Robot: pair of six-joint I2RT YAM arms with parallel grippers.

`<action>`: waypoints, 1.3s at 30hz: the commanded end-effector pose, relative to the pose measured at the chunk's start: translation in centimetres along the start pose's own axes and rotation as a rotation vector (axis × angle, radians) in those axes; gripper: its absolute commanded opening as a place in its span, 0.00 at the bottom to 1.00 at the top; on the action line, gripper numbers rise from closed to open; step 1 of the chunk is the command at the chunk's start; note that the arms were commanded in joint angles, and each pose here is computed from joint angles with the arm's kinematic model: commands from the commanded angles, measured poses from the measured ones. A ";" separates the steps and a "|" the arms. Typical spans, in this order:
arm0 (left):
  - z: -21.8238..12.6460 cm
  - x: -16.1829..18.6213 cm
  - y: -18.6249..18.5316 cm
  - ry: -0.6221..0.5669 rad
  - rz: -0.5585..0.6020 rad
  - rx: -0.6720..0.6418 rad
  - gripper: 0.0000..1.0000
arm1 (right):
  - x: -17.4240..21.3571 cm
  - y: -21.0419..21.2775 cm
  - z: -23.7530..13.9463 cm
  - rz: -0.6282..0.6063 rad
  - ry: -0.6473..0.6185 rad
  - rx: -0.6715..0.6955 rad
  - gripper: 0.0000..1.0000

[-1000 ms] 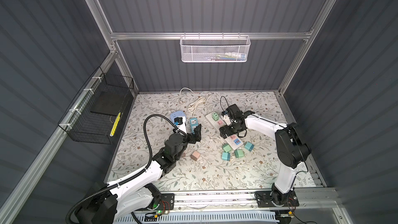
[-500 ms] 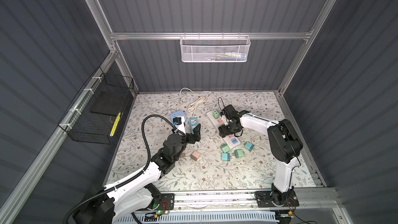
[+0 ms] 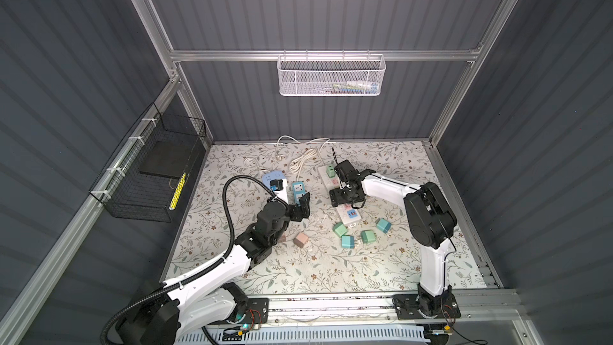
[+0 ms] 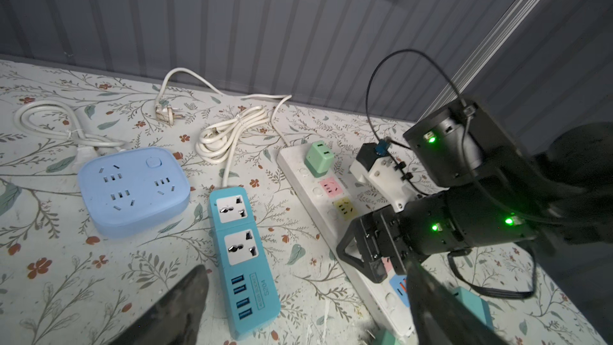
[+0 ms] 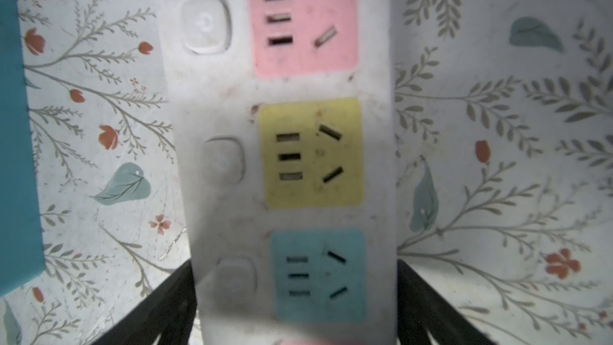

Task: Insert the plug
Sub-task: 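Lower the left gripper onto the pink plug near the robot and grasp it, then lift the pink plug with the left gripper while the right gripper approaches it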

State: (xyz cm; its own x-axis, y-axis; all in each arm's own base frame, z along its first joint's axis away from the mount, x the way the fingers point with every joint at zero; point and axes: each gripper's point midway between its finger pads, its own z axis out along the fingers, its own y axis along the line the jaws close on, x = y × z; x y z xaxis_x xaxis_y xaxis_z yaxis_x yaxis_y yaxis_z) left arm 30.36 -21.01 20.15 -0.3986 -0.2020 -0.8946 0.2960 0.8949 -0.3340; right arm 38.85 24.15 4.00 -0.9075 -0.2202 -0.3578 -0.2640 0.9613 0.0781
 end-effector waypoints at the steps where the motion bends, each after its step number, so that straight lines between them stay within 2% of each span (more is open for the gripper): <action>1: 0.3 2.3 1.3 0.146 -0.008 -0.086 0.91 | -0.8 -0.3 -4.6 0.002 -0.085 0.004 0.92; 4: 0.4 4.6 2.5 0.277 0.011 -0.163 0.86 | 0.5 -0.7 -6.7 0.001 -0.113 -0.004 0.92; 8: -0.1 10.0 4.0 0.598 0.098 -0.264 0.75 | 2.5 -1.4 -8.5 0.011 -0.143 -0.015 0.91; 12: -1.1 14.2 3.8 0.800 0.148 -0.223 0.72 | 3.6 -1.7 -9.7 0.025 -0.171 -0.031 0.88; 16: -1.2 16.1 3.6 0.895 0.208 -0.193 0.72 | 3.2 -1.7 -10.7 0.044 -0.219 -0.047 0.85; 20: -1.3 18.2 2.4 0.990 0.245 -0.146 0.67 | 2.7 -1.8 -11.2 0.042 -0.241 -0.043 0.84; 32: -3.4 18.9 1.7 1.094 0.307 -0.103 0.71 | 2.6 -1.8 -12.0 0.030 -0.266 -0.050 0.86; 36: -3.9 20.4 0.1 1.145 0.247 -0.023 0.71 | 2.5 -1.9 -12.7 0.036 -0.283 -0.052 0.86; 39: -4.3 21.1 0.4 1.182 0.265 -0.051 0.68 | 2.6 -2.2 -13.2 0.035 -0.294 -0.046 0.86</action>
State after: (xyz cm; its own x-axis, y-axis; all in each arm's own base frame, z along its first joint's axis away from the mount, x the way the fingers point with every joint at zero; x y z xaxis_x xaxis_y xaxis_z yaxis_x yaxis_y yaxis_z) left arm 19.77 -23.01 2.83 -0.8884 0.4255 -0.1722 0.4485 0.8846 -0.1277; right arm 32.94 19.90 14.65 -0.7971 -0.1254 -0.5906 -0.2615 0.9534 0.1505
